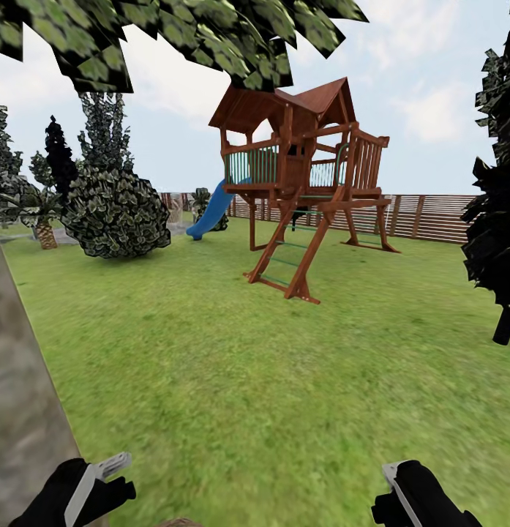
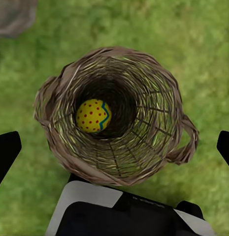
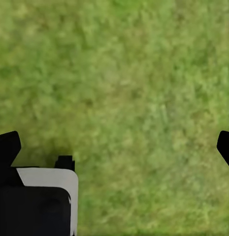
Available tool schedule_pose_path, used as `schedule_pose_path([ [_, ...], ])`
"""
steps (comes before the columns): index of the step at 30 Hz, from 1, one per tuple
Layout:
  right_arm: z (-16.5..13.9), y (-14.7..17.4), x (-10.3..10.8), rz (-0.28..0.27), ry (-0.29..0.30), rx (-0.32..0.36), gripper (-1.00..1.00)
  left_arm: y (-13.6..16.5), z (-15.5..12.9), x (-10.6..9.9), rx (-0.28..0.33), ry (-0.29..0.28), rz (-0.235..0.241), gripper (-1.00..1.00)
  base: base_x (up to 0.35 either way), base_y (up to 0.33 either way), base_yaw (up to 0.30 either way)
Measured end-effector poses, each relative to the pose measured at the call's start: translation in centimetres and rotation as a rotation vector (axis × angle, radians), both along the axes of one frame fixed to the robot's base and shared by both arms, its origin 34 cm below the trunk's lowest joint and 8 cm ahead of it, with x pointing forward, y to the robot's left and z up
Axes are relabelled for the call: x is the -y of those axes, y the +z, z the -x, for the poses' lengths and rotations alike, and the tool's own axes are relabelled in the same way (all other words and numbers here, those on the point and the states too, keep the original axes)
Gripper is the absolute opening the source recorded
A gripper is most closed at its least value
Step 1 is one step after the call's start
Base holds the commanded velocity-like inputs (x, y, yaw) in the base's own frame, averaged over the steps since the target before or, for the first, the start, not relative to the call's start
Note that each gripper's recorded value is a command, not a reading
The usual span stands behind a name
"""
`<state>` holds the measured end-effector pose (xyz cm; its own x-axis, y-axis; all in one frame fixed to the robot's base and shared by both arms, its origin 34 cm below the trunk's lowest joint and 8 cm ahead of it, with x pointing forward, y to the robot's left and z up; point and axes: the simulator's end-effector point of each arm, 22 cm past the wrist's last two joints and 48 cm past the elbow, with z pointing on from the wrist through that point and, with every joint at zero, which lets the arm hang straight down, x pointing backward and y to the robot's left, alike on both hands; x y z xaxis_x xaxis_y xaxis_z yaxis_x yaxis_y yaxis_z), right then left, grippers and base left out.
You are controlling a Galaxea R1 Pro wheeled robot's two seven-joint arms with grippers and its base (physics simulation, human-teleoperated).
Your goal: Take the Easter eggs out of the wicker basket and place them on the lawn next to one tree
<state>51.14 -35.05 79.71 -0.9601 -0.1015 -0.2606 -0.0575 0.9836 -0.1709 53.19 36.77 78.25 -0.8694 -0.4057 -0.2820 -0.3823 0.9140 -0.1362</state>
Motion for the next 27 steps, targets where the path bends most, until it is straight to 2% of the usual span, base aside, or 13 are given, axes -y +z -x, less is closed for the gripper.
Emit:
schedule_pose_path([
  [12, -0.4, -1.1, 0.1, -0.002, -0.001, 0.004, 1.0, -1.2, -0.3, 0.0, -0.004, -0.003, 0.0, 1.0, 0.0, 0.0, 0.0],
  [15, -1.0, -1.0, 1.3, 0.007, -0.008, 0.028, 1.0, -1.5, -0.4, 0.0, -0.004, -0.003, 0.0, 1.0, 0.0, 0.0, 0.0],
  [18, -5.0, 2.5, 3.3, -0.01, -0.037, 0.208, 1.0, -1.8, -0.5, -0.1, -0.002, 0.0, 0.0, 1.0, 0.0, 0.0, 0.0],
  [21, -8.4, 6.2, 3.3, -0.021, -0.04, 0.324, 1.0, -2.1, -0.6, -0.1, -0.001, 0.0, -0.001, 1.0, 0.0, 0.0, 0.0],
  [23, -11.7, 9.5, 2.9, -0.03, -0.042, 0.393, 1.0, -2.3, -0.6, -0.1, -0.001, 0.0, -0.002, 1.0, 0.0, 0.0, 0.0],
  [27, -14.9, 12.1, 2.7, -0.036, -0.05, 0.435, 1.0, -2.7, -0.7, -0.2, -0.002, -0.001, -0.005, 1.0, 0.0, 0.0, 0.0],
])
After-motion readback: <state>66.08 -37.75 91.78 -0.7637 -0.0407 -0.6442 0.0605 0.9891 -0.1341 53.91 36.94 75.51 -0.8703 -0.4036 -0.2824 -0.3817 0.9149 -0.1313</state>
